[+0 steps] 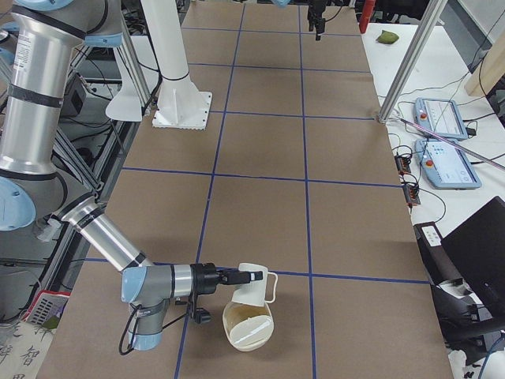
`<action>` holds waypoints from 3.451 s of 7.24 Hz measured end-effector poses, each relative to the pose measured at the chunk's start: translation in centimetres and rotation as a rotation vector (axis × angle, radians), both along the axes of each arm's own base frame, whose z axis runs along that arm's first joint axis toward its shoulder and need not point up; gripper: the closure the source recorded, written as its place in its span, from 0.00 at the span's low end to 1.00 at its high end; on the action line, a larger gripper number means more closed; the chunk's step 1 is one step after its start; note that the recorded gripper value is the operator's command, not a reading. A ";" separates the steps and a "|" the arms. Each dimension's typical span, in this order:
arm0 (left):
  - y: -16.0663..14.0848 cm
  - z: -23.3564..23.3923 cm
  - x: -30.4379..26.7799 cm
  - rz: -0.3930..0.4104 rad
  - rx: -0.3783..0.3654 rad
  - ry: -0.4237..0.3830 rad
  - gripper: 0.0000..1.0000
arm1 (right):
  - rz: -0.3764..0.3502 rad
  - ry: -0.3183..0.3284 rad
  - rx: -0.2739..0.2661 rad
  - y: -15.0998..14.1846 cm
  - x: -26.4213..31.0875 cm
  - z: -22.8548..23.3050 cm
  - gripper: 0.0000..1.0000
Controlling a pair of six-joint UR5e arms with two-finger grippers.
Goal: Left arm hands cup to right arm to dump lemon
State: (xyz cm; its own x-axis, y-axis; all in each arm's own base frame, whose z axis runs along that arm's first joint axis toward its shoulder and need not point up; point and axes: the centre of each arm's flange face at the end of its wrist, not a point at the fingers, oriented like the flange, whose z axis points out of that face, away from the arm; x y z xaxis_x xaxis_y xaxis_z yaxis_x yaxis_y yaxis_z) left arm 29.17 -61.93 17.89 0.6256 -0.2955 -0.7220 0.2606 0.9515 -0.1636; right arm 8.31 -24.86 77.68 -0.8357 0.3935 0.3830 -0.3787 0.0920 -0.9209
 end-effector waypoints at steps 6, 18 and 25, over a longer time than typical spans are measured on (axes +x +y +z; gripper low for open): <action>-0.1 -1.0 -0.4 -0.025 0.019 -0.029 0.00 | 0.039 -0.159 -0.014 -0.2 0.9 1.0 1.00; -0.3 -2.3 -0.5 -0.055 0.043 -0.081 0.00 | 0.095 -0.523 -0.108 1.6 2.4 1.9 0.99; -0.3 -2.9 -0.3 -0.058 0.048 -0.093 0.00 | 0.107 -0.589 -0.083 0.9 3.0 0.9 1.00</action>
State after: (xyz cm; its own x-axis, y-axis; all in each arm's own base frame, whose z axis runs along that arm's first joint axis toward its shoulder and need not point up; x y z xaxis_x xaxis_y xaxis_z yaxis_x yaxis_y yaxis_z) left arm 28.86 -62.20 14.96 0.6732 -0.2992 -0.6762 0.3270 0.9407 -0.0908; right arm 11.27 -23.97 78.63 -0.9345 0.3046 -0.1845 0.1939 0.0007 -0.9810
